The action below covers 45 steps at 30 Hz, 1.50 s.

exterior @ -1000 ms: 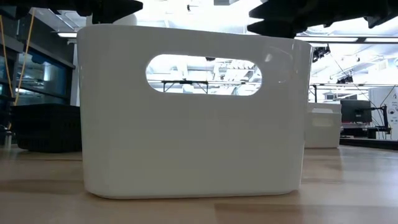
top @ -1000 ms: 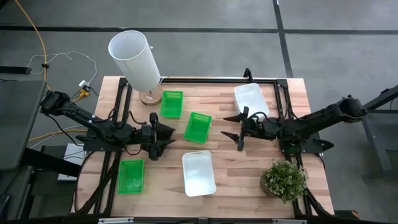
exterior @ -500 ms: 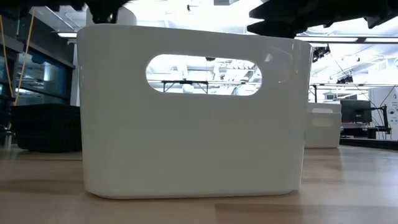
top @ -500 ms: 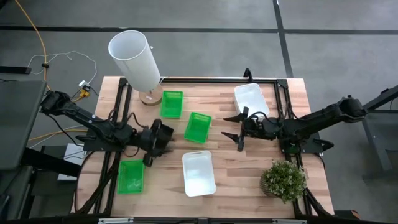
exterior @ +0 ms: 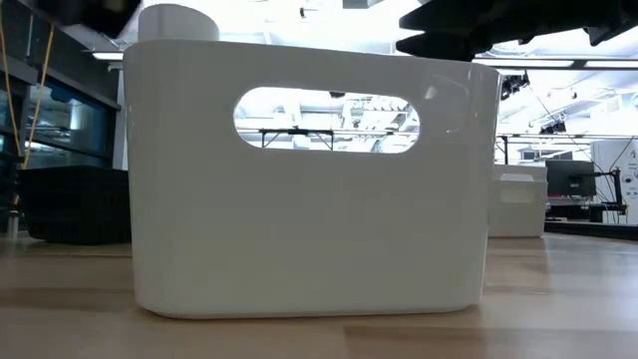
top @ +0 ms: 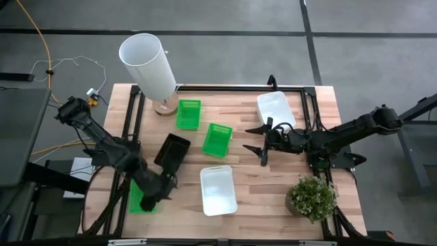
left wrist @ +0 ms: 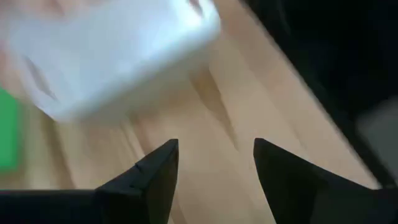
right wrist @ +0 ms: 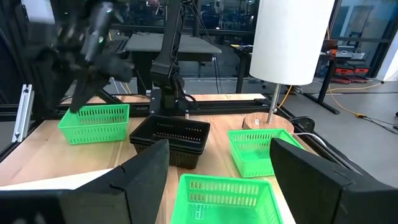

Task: Stack baskets by color
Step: Put the bottom green bin on the middle green bin

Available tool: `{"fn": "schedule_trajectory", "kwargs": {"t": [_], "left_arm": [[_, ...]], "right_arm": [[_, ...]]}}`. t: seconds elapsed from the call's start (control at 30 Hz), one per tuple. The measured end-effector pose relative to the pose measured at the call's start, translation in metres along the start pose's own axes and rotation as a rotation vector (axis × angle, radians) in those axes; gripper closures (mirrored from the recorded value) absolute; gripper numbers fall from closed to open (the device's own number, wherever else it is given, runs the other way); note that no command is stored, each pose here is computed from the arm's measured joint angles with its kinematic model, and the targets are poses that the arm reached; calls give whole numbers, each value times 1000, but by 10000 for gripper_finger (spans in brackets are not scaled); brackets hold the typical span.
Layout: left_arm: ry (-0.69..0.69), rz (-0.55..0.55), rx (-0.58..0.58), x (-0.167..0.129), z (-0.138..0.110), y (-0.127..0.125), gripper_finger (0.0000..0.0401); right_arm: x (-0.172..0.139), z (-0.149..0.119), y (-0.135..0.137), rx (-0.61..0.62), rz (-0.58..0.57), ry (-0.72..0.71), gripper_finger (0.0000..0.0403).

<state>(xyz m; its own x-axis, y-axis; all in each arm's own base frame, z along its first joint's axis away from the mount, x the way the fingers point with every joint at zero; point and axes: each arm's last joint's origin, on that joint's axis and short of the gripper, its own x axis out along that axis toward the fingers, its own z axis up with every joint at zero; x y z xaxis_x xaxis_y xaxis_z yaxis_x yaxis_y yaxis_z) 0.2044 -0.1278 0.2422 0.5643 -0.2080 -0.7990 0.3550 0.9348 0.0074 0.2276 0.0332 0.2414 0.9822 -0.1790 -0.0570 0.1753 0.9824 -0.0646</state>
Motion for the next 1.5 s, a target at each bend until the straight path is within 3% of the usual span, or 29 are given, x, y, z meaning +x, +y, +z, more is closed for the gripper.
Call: {"fn": "schedule_trajectory", "kwargs": {"t": [0.27,0.5,0.8,1.0,1.3,1.5], "left_arm": [[361,-45,192,28,-28,-28,206],[566,-14,262,48,-46,-35,206],[597,-6,296,54,-48,-34,206],[520,39,339,41,-29,-34,206],[695,39,358,22,-33,-34,206],[722,8,369,21,-37,-39,206]], "right_arm": [[0,-1,0,-4,0,9,137],[0,-2,0,-8,0,15,137],[0,-2,0,-10,0,18,137],[0,-2,0,-9,-1,17,137],[0,-3,0,-14,-1,28,137],[0,-4,0,-14,-1,35,137]]}}
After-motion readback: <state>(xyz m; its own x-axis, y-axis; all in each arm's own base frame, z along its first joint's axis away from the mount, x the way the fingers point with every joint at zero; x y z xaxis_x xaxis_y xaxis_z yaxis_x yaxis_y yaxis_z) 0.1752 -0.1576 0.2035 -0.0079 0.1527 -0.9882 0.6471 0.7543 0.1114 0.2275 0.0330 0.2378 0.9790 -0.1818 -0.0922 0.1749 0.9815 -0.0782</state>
